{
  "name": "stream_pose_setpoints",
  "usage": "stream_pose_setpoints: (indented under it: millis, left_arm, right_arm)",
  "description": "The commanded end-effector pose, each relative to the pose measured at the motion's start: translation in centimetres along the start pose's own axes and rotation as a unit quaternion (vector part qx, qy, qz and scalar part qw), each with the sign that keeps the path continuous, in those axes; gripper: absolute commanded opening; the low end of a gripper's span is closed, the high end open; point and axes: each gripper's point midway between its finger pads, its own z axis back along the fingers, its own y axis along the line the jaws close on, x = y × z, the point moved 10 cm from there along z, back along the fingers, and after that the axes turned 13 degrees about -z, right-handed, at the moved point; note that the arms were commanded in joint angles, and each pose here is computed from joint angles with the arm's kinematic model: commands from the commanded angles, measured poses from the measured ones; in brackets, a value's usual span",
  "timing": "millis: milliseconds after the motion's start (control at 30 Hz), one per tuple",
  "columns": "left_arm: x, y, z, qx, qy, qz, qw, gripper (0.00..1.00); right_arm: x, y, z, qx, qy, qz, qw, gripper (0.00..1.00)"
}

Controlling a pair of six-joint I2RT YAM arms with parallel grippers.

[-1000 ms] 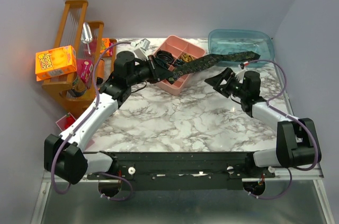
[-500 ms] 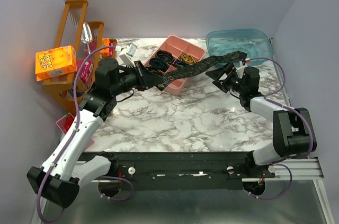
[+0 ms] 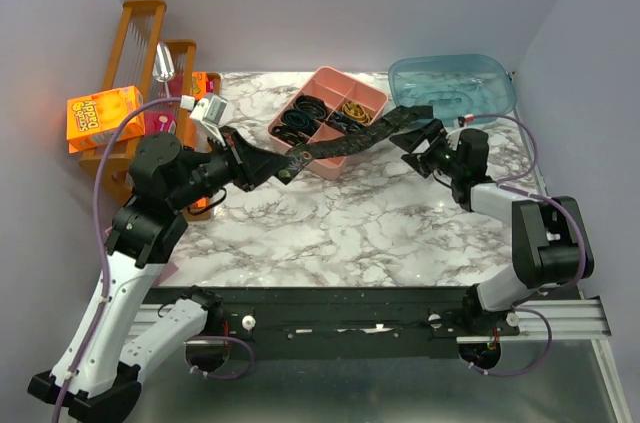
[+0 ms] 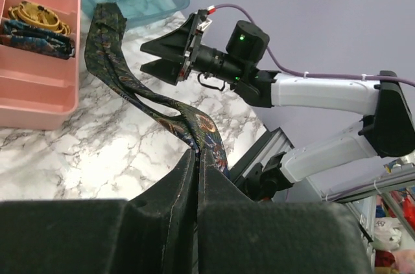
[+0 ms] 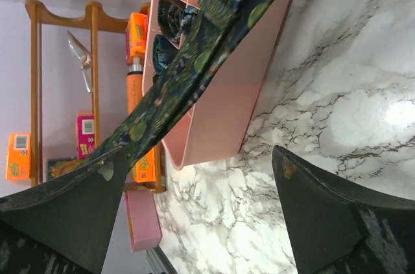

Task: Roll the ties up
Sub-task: Place the tie at the center of the board.

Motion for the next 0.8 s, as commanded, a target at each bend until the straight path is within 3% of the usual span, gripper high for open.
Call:
stream_pose_setpoints:
  millis: [0, 233, 533, 700, 767]
  left_arm:
    - [0.2, -1.2, 1.9, -0.014, -0.009, -0.022, 1.000, 0.07]
    - [-0.1, -1.9, 2.7, -0.036, -0.017, -0.017, 0.999, 0.06]
    - [0.5, -2.7, 3.4, -0.055, -0.034, -0.024, 0.998, 0.06]
    - [0.5, -3.0, 3.3, -0.080, -0.039, -0.021, 0.996, 0.06]
    - [0.5, -3.0, 3.4, -0.079, -0.035, -0.022, 0.996, 0.06]
  right_arm:
    - [0.9, -0.6, -1.2, -0.007, -0.023, -0.003, 1.000, 1.00]
    - [2.0, -1.8, -4.1, 0.025, -0.034, -0.063, 0.997, 0.96]
    - [4.2, -0.8, -7.3, 0.040, -0.060, -0.059, 0.996, 0.91]
    - [4.9, -1.6, -10.2, -0.004, -0.029, -0.073, 0.997, 0.78]
    - [4.8, -2.1, -10.7, -0.009, -0.022, -0.069, 0.997, 0.68]
